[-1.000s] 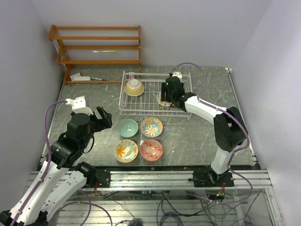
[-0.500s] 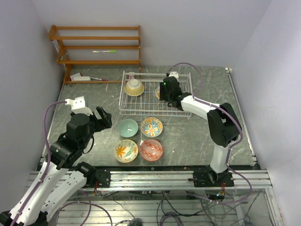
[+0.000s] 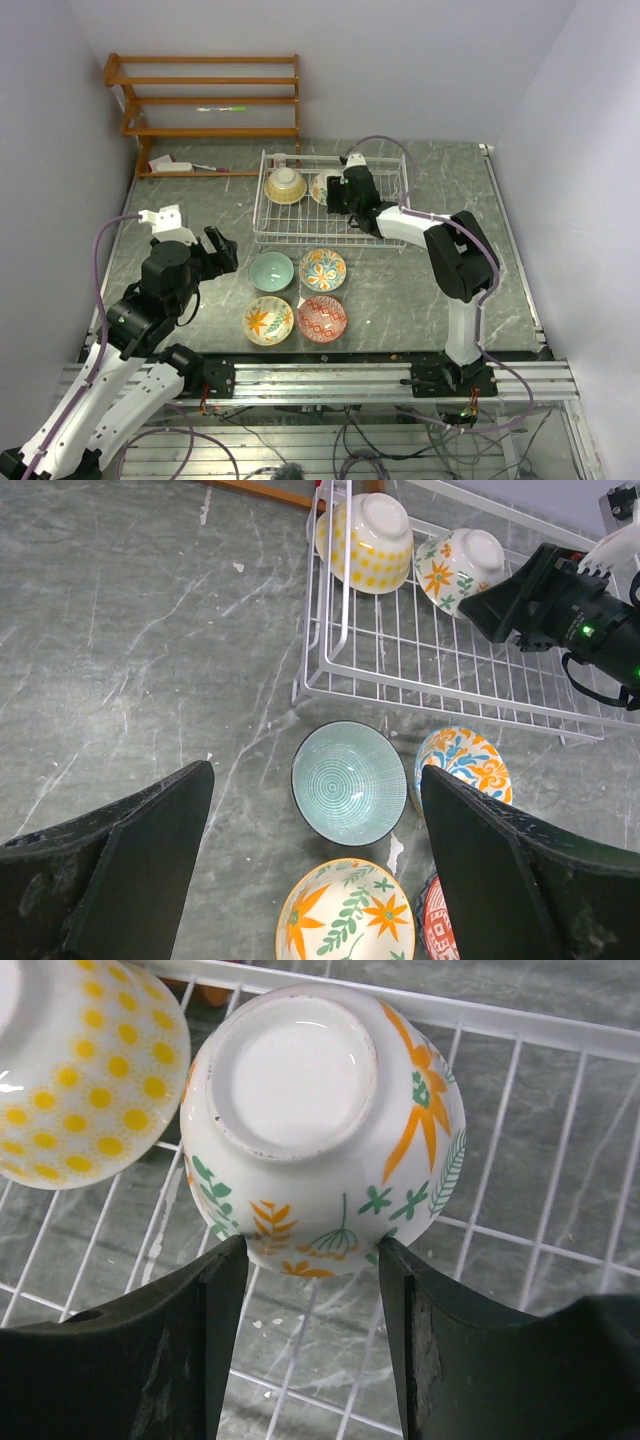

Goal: Load the bowls into the dish rack

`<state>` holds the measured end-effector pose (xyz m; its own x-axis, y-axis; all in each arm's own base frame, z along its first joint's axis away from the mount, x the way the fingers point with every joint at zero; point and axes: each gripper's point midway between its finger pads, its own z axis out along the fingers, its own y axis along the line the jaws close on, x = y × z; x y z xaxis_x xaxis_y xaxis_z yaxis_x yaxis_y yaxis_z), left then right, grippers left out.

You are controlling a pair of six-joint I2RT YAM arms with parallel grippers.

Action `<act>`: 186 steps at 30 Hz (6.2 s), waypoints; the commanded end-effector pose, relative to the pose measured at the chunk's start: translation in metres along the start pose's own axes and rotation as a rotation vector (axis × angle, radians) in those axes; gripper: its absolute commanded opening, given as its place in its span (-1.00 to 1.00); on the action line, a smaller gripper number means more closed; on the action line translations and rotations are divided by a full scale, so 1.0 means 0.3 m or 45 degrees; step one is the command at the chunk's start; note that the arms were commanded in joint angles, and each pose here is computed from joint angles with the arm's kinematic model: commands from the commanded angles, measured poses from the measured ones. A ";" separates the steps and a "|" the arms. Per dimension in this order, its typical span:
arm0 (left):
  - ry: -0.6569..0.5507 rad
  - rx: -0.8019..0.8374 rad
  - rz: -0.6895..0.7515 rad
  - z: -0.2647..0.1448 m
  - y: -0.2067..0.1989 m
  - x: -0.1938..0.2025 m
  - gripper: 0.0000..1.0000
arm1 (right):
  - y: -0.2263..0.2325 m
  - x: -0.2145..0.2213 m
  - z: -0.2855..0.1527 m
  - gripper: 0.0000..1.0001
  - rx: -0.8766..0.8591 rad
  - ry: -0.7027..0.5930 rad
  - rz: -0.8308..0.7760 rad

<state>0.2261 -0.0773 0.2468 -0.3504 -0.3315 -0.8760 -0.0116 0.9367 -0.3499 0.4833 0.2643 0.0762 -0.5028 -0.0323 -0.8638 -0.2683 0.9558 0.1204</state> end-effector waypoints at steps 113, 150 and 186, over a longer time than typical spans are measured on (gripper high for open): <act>-0.074 -0.034 -0.039 -0.032 0.020 -0.052 0.91 | 0.490 -0.462 -0.714 -1.00 -1.057 -0.337 0.426; -0.076 -0.039 -0.045 -0.033 0.024 -0.050 0.91 | 0.245 -0.103 -0.220 -0.93 -0.777 0.030 0.979; -0.067 -0.028 -0.050 -0.024 0.016 -0.043 0.91 | 0.083 0.051 -0.250 -0.31 -0.453 0.094 0.877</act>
<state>0.2223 -0.0682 0.2488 -0.3276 -0.3477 -0.8785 -0.0447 0.9345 -0.3532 0.4196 0.2767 0.1277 -0.6755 0.5382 -0.5040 -0.1708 0.5507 0.8170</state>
